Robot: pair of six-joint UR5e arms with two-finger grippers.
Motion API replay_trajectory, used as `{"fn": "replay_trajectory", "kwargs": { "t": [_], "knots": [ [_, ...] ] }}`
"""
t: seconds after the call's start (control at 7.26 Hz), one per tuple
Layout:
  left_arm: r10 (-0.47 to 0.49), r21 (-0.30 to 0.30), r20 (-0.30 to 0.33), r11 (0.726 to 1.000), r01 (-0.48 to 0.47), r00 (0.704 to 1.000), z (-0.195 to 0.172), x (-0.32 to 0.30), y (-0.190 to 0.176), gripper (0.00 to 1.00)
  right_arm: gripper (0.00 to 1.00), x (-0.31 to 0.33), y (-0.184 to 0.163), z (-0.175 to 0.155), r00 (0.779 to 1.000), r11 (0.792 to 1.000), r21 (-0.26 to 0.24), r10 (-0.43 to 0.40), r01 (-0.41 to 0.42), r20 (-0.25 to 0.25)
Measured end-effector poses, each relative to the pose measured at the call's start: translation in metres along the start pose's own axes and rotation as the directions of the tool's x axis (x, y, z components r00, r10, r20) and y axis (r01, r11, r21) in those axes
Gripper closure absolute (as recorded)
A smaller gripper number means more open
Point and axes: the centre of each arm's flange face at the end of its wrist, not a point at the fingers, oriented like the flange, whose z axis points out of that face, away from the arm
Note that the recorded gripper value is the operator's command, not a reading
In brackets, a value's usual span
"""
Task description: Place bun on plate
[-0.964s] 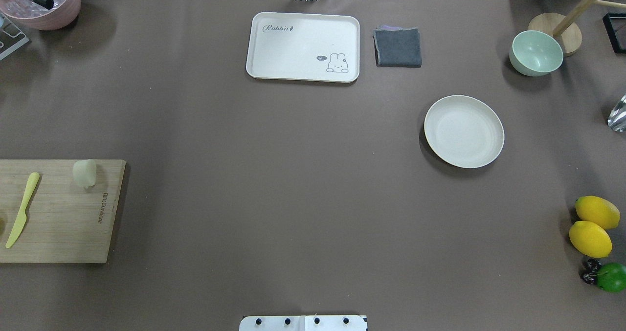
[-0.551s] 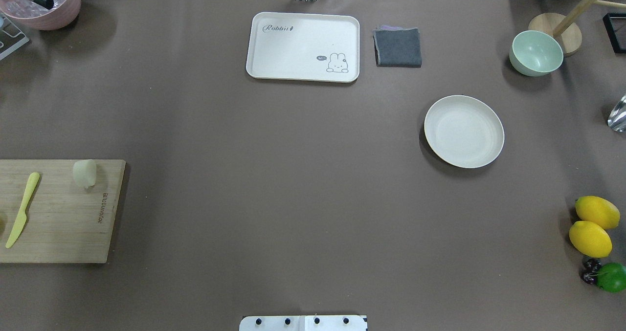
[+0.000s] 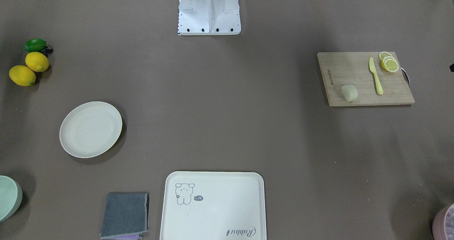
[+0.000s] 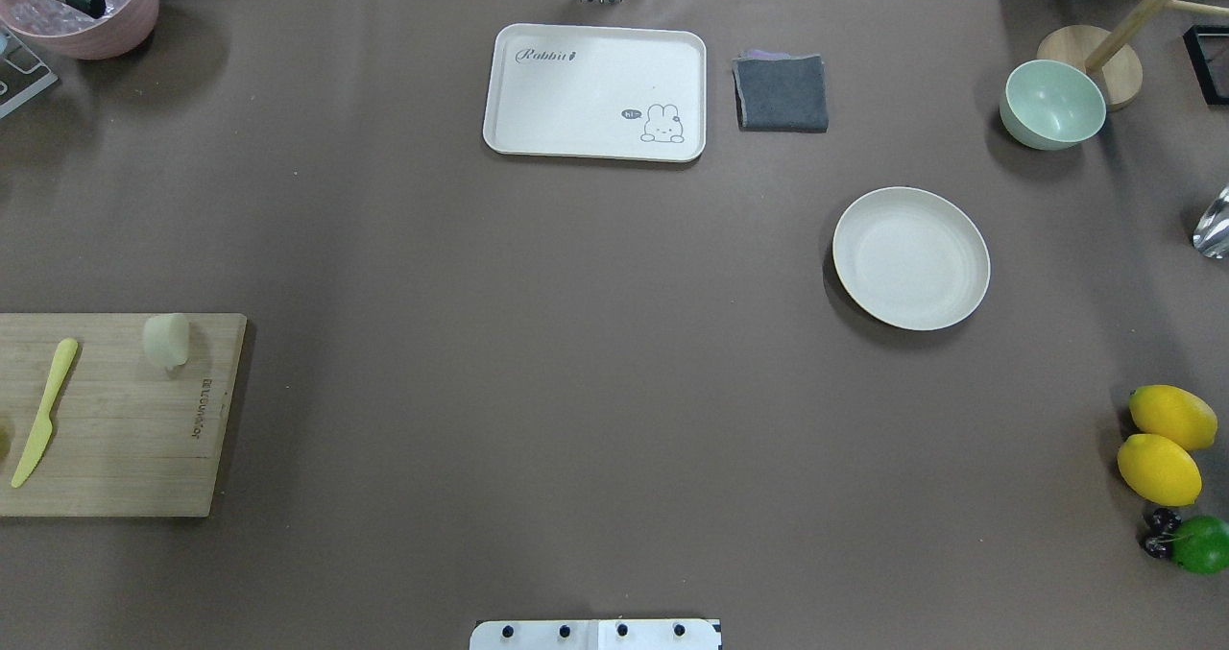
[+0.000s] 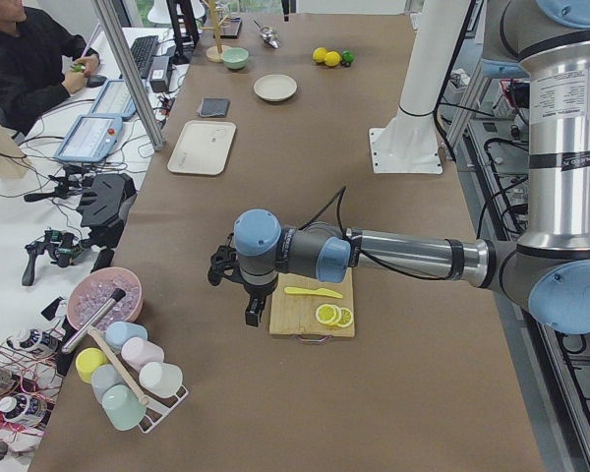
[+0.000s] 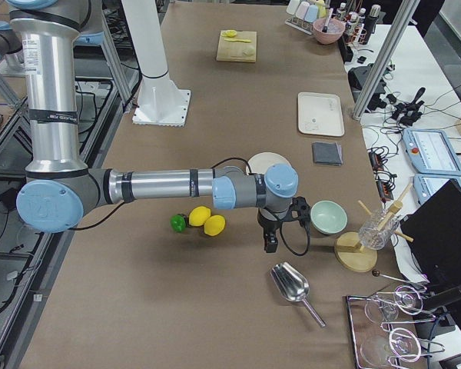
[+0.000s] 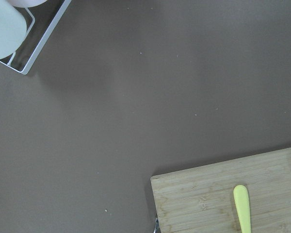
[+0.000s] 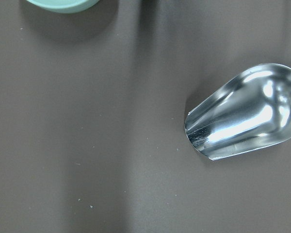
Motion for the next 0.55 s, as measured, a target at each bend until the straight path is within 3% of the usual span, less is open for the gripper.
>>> {"fn": "replay_trajectory", "kwargs": {
  "t": [0.55],
  "knots": [
    [0.012,0.014,-0.001,1.000,-0.012,1.000,-0.0063,0.0065,-0.0018,0.02,0.00,-0.0014,0.0016,0.0028,1.000,1.000,-0.008,0.004,-0.004,0.029]
  ]
}}
